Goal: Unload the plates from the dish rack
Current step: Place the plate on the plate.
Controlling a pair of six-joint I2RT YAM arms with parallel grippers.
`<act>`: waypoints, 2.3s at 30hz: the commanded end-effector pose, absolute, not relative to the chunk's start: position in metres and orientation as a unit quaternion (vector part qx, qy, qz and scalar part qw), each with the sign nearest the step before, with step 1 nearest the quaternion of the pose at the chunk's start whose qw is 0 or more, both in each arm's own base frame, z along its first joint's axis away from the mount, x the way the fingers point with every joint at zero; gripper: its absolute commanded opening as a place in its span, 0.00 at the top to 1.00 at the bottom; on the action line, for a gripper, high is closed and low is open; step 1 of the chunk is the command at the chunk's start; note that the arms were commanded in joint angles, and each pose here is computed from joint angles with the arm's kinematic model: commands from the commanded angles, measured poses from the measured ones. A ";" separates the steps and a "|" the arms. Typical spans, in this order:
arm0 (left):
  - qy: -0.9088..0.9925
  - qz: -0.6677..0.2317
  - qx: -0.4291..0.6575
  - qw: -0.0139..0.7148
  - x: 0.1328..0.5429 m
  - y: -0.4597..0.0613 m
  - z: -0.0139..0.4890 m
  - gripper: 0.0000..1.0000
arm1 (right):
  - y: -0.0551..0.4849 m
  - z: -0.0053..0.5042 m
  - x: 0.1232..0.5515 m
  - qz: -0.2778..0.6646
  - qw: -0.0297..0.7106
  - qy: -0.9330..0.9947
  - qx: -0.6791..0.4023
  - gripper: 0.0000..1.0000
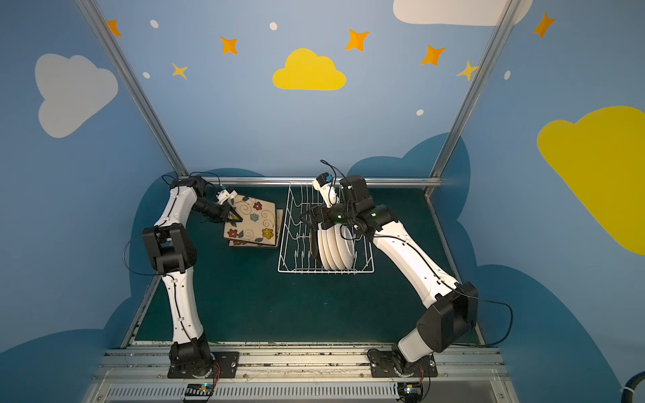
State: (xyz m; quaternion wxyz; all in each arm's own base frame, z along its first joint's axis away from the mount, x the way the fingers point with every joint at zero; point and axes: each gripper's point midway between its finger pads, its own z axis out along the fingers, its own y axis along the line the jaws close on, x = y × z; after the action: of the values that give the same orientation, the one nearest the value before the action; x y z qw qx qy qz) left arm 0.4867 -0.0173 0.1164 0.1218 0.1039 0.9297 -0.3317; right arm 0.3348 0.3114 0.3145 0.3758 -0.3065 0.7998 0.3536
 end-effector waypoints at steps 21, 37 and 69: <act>0.895 -0.410 0.105 0.142 0.501 -0.031 0.121 0.97 | 0.325 0.310 0.340 0.331 0.370 0.802 -0.332 0.11; 0.919 -0.369 0.080 0.116 0.507 -0.013 0.083 0.87 | 0.331 0.310 0.342 0.325 0.370 0.804 -0.335 0.11; 0.932 -0.340 0.052 0.109 0.518 0.008 0.056 0.51 | 0.336 0.311 0.341 0.327 0.366 0.801 -0.342 0.11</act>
State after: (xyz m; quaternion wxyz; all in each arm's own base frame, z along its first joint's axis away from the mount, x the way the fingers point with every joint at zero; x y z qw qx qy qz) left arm 0.5149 0.0091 0.0514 0.0986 0.0401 0.9336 -0.3422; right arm 0.3418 0.3326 0.3010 0.3575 -0.3328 0.8096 0.3256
